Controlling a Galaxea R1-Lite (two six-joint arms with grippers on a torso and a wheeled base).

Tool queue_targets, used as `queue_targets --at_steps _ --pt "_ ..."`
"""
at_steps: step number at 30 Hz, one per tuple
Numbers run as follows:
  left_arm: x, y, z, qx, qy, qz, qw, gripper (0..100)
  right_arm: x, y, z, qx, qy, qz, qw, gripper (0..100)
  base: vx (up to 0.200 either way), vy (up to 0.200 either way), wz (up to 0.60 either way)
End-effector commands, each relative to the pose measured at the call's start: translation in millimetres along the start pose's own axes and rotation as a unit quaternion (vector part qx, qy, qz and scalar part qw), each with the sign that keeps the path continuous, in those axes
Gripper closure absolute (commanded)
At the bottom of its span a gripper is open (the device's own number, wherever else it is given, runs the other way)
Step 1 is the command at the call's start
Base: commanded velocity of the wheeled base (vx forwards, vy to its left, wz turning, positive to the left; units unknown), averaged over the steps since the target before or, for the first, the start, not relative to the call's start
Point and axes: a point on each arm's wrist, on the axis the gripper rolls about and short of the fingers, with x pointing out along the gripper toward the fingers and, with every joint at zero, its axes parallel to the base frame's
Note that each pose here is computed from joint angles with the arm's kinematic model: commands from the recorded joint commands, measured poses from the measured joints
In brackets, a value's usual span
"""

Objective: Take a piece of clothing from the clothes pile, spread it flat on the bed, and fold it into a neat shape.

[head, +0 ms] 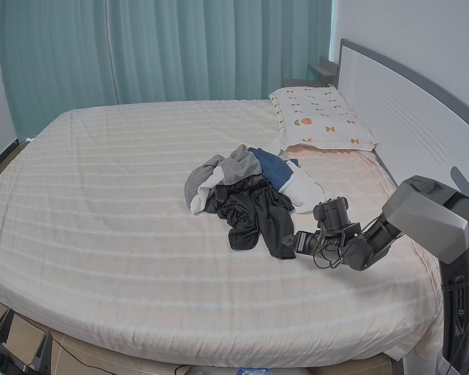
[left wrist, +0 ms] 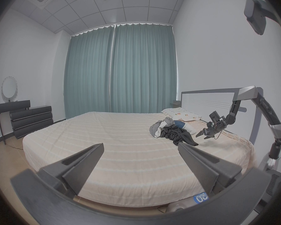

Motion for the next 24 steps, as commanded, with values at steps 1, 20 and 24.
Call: queue_targets --at_steps 1,20,24 --pt "0 0 -4 0.0 -0.002 0.0 1.0 0 26 1 -16 -0.007 0.013 -0.003 0.9999 0 0.0 0.0 0.0" --pt "0 0 -4 0.0 -0.002 0.0 1.0 0 62 11 -27 -0.044 0.005 0.011 0.999 0 0.0 0.0 0.0" --pt "0 0 -4 0.0 -0.002 0.0 1.0 0 65 13 -29 -0.051 0.001 0.015 0.9986 100 0.0 0.0 0.0"
